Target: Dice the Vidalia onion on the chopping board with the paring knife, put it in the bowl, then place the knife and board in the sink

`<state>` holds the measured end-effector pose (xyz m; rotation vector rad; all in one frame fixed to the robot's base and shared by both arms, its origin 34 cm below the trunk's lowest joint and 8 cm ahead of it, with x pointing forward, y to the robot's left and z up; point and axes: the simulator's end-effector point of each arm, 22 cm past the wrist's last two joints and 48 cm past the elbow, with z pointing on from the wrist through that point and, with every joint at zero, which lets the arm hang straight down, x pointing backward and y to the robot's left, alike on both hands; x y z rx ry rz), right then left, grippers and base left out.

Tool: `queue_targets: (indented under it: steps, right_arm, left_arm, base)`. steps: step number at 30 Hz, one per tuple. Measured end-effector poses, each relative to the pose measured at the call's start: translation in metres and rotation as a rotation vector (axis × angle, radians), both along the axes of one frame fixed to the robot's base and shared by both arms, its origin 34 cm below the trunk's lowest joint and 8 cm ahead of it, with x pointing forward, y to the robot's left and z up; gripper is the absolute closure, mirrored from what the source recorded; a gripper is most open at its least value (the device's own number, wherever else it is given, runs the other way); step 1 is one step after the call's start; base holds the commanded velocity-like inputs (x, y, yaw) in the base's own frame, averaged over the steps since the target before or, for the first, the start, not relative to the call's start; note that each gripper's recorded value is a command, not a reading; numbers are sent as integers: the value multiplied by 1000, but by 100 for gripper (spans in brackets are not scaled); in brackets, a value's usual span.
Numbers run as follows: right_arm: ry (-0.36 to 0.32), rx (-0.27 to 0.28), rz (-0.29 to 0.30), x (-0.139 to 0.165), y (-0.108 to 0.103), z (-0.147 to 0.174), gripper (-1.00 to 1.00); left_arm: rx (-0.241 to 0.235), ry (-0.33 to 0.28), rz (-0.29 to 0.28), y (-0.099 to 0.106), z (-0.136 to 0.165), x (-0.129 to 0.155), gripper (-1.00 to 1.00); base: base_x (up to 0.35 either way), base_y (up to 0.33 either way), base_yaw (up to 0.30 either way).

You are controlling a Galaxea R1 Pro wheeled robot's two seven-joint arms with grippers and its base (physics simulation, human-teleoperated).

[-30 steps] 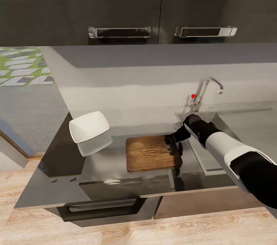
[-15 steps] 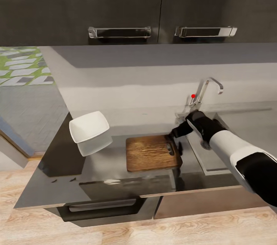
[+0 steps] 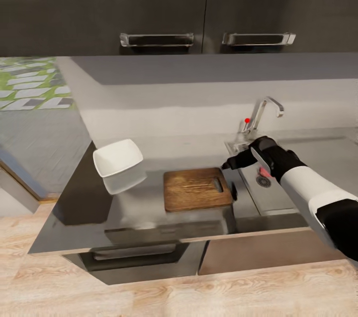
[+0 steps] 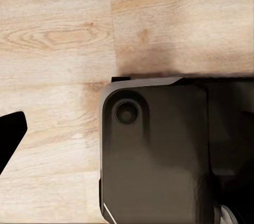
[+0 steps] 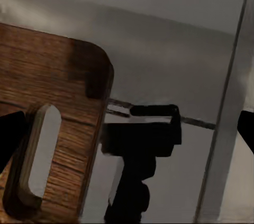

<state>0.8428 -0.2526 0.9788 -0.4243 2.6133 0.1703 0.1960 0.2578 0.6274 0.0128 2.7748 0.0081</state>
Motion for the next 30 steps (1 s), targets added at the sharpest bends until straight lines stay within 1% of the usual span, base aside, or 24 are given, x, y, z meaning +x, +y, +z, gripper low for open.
queue_targets:
  steps: [7, 30]
  right_arm:
    - [-5, 13, -10, 2, 0, 2, -100]
    - [7, 11, -13, -1, -2, -3, -100]
  left_arm:
    - [0, 0, 0, 0, 0, 0, -100]
    - [0, 0, 0, 0, 0, 0, -100]
  base:
    - [-328, 0, 0]
    - [-334, 0, 0]
